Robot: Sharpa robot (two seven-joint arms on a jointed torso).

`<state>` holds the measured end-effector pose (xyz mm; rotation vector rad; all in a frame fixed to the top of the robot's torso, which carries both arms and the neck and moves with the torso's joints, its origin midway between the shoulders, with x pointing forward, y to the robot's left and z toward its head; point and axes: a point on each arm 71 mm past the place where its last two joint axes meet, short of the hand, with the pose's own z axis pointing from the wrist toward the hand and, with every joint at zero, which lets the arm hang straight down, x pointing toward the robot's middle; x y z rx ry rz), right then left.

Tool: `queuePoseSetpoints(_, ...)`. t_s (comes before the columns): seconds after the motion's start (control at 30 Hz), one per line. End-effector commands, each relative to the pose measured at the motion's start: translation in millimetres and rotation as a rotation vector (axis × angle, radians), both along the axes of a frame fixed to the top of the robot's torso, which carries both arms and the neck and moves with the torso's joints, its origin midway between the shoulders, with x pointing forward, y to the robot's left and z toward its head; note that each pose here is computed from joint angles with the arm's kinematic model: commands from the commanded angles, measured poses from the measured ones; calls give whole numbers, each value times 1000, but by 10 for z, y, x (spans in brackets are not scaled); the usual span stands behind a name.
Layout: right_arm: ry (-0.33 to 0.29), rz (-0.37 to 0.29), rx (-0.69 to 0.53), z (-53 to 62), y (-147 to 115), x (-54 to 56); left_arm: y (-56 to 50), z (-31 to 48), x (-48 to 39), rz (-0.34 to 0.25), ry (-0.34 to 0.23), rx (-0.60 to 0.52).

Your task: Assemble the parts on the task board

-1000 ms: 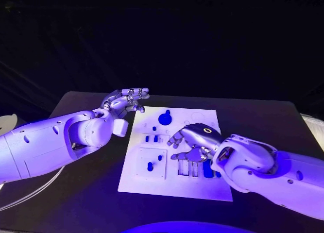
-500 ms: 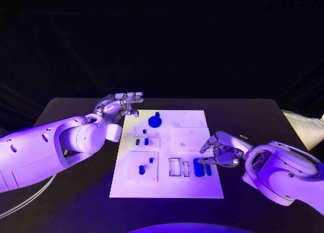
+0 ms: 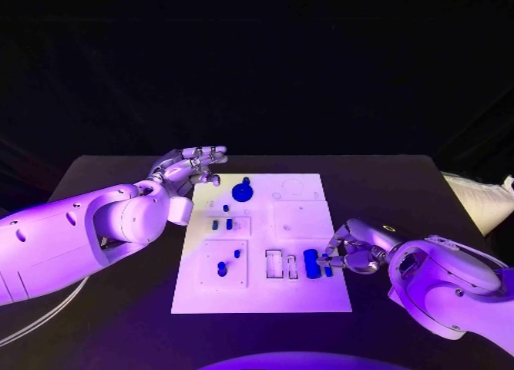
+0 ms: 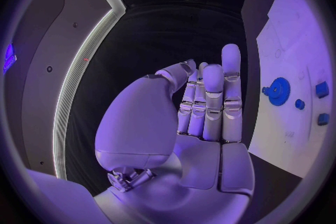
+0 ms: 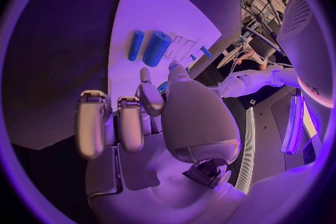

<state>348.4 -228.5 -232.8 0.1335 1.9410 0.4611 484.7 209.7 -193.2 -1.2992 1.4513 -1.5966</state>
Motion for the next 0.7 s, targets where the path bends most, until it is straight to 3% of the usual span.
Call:
queuePoseSetpoints(0.03,-14,7,-63,-25,9,6,-17,8,-6,-17,-4,-13)
queuePoseSetpoints(0.7,-18,66,-102,-200,216,55,-4,5,-5,-17,-3,-13)
